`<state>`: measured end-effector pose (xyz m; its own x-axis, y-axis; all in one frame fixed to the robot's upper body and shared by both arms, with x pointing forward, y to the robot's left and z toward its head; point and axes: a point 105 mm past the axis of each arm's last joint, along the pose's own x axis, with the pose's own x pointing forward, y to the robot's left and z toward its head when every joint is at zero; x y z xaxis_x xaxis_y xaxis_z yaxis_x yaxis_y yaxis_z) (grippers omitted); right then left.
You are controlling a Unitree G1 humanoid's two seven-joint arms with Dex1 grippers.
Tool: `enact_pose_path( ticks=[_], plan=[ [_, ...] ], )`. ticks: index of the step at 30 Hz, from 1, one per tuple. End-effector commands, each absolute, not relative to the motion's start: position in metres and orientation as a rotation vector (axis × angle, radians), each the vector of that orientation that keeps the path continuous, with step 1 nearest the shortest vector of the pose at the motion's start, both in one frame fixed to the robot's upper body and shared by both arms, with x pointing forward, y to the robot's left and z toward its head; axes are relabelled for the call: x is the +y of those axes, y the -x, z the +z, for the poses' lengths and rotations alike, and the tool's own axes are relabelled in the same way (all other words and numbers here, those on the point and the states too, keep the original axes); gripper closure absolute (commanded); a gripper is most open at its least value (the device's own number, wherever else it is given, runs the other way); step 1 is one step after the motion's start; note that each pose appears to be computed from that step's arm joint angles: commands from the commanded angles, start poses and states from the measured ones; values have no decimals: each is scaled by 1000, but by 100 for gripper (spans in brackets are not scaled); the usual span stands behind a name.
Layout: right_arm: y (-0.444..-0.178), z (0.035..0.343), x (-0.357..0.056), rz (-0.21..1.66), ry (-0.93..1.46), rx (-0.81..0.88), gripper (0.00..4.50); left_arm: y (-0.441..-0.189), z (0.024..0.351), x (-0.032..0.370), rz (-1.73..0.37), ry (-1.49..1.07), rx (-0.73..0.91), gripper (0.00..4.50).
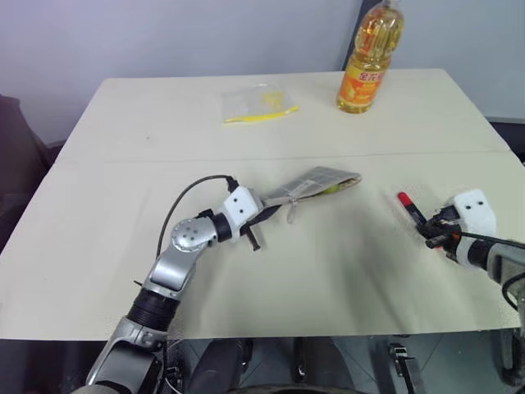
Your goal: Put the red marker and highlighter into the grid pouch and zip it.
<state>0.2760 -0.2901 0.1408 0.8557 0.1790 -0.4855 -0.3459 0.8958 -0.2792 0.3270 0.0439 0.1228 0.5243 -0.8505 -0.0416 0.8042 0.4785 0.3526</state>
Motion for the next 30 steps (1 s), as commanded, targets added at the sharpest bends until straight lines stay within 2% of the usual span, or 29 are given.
enact_pose_path(
  ticks=[1, 5, 14, 30],
  plan=[
    [-269, 173, -251, 479, 500, 342, 420, -331, 136, 51, -1005, -344, -193, 450],
    [-264, 187, -225, 602, 568, 295, 420, -331, 138, 51, -1024, -352, -200, 450],
    [-264, 187, -204, 699, 665, 295, 420, -328, 141, 50, -1035, -360, -209, 450],
    [-275, 178, -193, 727, 725, 301, 420, -322, 141, 47, -1051, -365, -212, 450]
  ],
)
